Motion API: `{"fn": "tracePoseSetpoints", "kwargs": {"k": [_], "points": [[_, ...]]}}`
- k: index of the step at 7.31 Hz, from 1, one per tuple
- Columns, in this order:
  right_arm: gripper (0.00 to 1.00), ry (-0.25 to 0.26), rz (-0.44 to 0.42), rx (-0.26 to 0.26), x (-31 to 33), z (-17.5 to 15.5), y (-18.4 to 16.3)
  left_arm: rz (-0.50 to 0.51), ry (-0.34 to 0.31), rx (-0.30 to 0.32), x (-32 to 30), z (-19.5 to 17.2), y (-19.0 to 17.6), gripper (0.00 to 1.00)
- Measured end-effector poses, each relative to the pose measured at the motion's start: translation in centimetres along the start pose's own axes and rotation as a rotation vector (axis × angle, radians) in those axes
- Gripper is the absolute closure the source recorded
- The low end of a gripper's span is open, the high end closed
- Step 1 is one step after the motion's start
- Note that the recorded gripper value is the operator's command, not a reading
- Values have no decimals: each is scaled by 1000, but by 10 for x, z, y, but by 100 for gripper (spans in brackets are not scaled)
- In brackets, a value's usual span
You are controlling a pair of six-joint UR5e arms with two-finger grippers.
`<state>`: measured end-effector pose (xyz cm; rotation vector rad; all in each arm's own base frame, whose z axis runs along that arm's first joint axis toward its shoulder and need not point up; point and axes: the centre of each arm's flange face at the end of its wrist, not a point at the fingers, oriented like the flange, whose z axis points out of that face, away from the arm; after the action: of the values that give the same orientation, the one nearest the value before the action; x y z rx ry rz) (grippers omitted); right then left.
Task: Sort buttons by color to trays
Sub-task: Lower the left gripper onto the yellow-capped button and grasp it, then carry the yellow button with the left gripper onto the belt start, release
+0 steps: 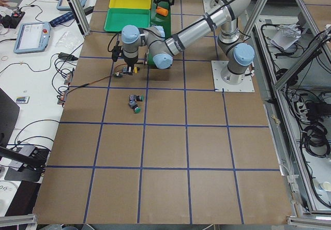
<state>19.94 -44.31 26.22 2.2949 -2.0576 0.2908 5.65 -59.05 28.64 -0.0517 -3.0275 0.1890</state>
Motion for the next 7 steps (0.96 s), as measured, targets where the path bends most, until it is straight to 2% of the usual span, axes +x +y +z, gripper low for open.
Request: {"fn": "tracePoseSetpoints", "kwargs": {"k": [2,3,5,6,7], "points": [[0,-10,-2,-2,0,5,0,-5,8,-9,46,-8,39,100],[0,-18,-7,-21,1,8,2,-12,11,-16,67,-8,54,100],[0,-26,-33,-89,1,12,10,-26,20,-43,97,3,77,100],[3,-30,-41,-101,1,14,11,-28,23,-58,103,11,86,95],[12,-35,-44,-105,2,17,12,-27,25,-65,106,18,92,88]]}}
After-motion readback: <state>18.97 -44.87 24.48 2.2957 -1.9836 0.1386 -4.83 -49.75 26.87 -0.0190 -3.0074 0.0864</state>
